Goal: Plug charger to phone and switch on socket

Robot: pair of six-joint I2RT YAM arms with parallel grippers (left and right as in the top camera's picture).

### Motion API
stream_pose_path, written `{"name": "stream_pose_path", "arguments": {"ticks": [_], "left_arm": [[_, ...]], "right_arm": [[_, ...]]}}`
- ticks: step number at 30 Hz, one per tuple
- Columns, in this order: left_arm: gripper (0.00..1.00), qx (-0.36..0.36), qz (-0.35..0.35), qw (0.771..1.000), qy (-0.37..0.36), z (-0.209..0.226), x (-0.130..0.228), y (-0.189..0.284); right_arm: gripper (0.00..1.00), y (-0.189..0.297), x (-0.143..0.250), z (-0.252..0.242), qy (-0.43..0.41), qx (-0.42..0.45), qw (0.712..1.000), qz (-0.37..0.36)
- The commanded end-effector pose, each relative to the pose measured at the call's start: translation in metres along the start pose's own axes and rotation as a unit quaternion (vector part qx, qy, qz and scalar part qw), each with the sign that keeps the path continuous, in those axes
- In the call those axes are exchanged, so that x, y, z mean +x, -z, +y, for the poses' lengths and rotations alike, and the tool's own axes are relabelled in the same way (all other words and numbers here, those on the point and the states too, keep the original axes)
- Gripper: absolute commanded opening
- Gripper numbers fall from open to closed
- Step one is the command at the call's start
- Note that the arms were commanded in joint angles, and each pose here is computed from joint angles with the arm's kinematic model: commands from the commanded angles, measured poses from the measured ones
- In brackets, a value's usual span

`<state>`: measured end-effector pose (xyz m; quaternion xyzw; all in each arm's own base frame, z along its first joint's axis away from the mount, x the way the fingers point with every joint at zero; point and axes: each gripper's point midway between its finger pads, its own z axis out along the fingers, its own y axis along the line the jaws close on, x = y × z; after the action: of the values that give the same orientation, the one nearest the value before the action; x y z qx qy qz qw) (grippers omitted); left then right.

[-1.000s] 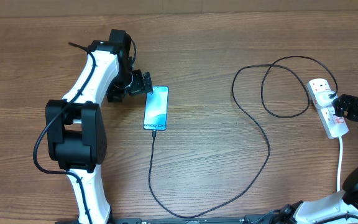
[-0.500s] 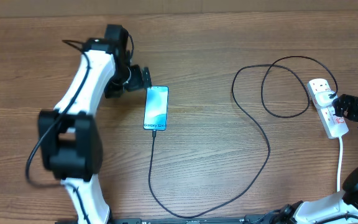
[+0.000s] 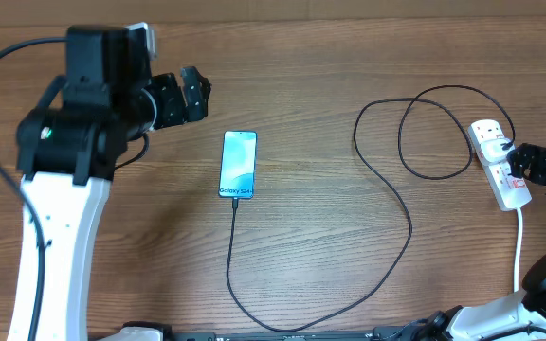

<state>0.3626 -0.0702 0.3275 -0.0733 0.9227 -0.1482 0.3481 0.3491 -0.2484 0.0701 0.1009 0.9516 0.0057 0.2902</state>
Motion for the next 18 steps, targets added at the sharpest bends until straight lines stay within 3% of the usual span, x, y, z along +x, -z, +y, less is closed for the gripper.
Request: {"name": "stream_pose_path", "arguments": {"ticks": [1, 8, 18], "left_arm": [[1.00, 0.001, -0.033, 0.999, 0.006, 0.000, -0.007, 0.024], [1.00, -0.025, 0.023, 0.999, -0.008, 0.012, 0.026, 0.034], [1.00, -0.050, 0.023, 0.998, -0.022, 0.020, 0.033, 0.006]], "right_arm": [[1.00, 0.005, -0.007, -0.001, 0.008, 0.005, 1.000, -0.010], [1.00, 0.005, -0.007, -0.001, 0.008, 0.005, 1.000, -0.010], [1.00, 0.005, -0.007, -0.001, 0.008, 0.005, 1.000, -0.010]]}}
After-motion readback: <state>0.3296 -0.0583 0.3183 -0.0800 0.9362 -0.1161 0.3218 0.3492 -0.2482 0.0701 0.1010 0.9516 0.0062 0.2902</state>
